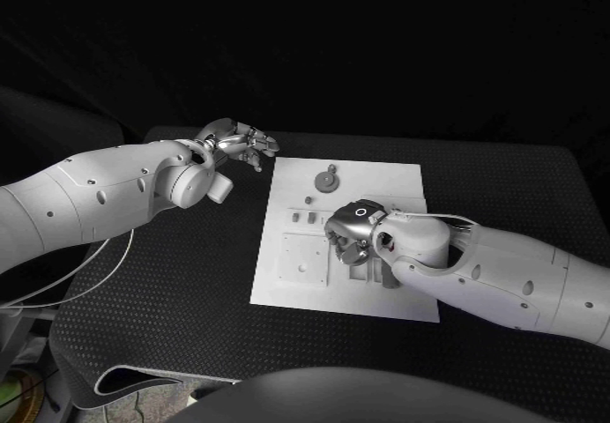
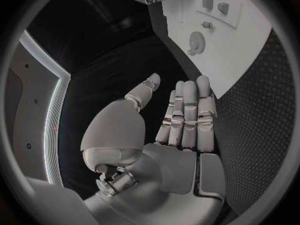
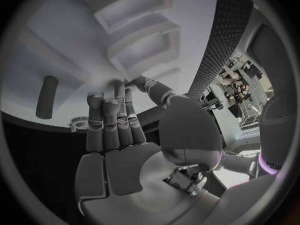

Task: Assemble the parts on the task board

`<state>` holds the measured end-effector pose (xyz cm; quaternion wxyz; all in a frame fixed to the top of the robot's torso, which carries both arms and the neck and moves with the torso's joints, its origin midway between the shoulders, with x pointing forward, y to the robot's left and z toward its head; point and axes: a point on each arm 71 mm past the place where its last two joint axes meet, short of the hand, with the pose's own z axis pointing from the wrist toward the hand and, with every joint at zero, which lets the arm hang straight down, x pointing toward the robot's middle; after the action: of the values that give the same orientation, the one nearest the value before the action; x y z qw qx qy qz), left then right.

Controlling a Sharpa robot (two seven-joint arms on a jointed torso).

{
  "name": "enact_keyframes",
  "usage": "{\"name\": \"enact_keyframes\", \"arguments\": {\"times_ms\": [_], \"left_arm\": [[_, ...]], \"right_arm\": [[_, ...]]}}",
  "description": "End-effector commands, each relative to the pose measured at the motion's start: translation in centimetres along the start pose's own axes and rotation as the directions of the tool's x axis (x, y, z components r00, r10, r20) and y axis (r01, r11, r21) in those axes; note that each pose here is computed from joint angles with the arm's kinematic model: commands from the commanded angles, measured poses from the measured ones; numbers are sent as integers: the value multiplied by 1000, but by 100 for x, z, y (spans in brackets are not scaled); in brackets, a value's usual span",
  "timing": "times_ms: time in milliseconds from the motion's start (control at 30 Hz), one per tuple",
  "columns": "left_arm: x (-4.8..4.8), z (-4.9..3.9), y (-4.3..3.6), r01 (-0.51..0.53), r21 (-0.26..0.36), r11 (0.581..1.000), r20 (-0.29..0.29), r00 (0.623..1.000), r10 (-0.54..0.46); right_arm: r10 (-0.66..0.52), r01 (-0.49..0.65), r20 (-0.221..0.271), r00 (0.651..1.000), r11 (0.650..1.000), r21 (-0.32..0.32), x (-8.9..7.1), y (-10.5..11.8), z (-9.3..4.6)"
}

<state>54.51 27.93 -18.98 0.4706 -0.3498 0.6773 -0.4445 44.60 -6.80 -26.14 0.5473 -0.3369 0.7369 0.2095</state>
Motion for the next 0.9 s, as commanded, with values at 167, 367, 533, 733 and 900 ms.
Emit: {"name": "enact_keyframes", "arguments": {"times_ms": [167, 367, 533, 733, 900], "left_arm": [[28, 9, -19, 1, 9, 1000, -17, 1000, -1], [24, 8, -17, 0, 7, 1000, -16, 1000, 0], [27, 8, -17, 0, 7, 1000, -18, 1000, 0], [30, 8, -17, -1, 7, 1000, -20, 1000, 1], [29, 7, -16, -2, 6, 1000, -21, 1000, 2]], "right_arm": [[-6, 6, -23, 1000, 1000, -18, 78, 98, 40], [-9, 9, -19, 1000, 1000, -16, 81, 90, 34], [-9, 10, 4, 1000, 1000, -22, 68, 94, 24], [-3, 4, 27, 1000, 1000, -29, 54, 96, 10], [16, -15, 36, 999, 999, -28, 54, 76, -8]]}}
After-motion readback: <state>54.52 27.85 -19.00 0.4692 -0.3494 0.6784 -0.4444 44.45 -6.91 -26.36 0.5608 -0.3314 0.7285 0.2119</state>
